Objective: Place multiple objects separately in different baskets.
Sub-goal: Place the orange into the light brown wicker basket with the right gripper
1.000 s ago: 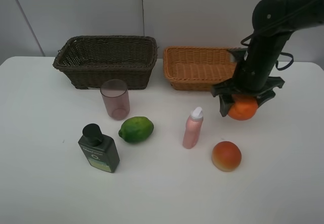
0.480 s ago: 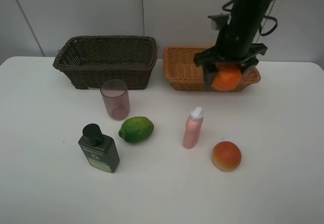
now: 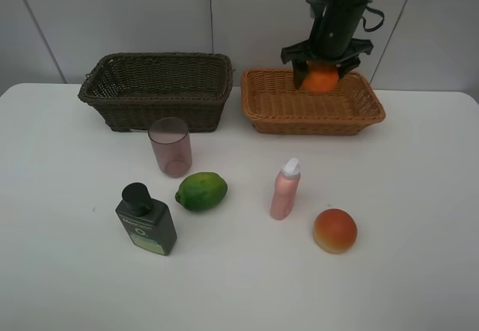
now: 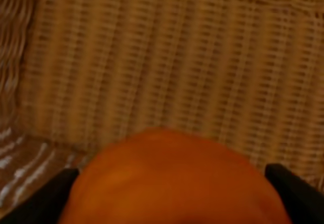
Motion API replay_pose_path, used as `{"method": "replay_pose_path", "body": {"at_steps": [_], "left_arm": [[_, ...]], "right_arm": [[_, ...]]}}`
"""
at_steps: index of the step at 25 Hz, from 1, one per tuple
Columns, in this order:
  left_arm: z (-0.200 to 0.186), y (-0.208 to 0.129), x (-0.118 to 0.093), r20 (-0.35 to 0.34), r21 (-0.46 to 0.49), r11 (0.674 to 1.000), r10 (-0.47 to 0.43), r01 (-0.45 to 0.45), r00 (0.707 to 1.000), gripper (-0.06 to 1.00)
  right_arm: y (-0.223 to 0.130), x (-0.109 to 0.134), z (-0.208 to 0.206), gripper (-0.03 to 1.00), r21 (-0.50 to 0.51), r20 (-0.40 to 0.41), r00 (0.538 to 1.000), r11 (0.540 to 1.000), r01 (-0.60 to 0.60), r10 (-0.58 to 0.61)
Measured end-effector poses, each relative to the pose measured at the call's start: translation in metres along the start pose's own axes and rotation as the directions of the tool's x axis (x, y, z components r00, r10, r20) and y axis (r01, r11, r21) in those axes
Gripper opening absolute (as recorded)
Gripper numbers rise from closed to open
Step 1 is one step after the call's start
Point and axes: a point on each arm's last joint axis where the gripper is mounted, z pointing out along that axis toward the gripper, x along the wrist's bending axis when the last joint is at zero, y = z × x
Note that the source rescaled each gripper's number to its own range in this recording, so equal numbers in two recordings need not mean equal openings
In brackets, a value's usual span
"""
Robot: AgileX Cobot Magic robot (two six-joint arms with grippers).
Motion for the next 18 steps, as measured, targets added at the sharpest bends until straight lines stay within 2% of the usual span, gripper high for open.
{"method": "replay_pose_path", "body": {"at_steps": [7, 14, 16, 18], "left_arm": [[0.0, 0.0, 0.0, 0.0, 0.0, 1.0, 0.0, 0.0, 1.0, 0.96], [0.0, 0.0, 0.0, 0.0, 0.0, 1.0, 0.0, 0.0, 1.0, 0.96], [0.0, 0.0, 0.0, 0.0, 0.0, 1.0, 0.0, 0.0, 1.0, 0.96], [0.0, 0.0, 0.0, 0.0, 0.0, 1.0, 0.0, 0.0, 1.0, 0.96]], "right_arm": [[0.008, -0.009, 0.042, 0.65, -0.072, -0.001, 1.0, 0.997, -0.014, 0.014], [0.005, -0.007, 0.066, 0.65, -0.046, 0.007, 1.0, 0.999, -0.003, 0.003], [0.005, -0.007, 0.066, 0.72, -0.045, 0.008, 1.0, 0.999, -0.003, 0.003], [0.005, -0.007, 0.066, 0.88, -0.046, 0.008, 1.0, 0.999, -0.002, 0.003]]}}
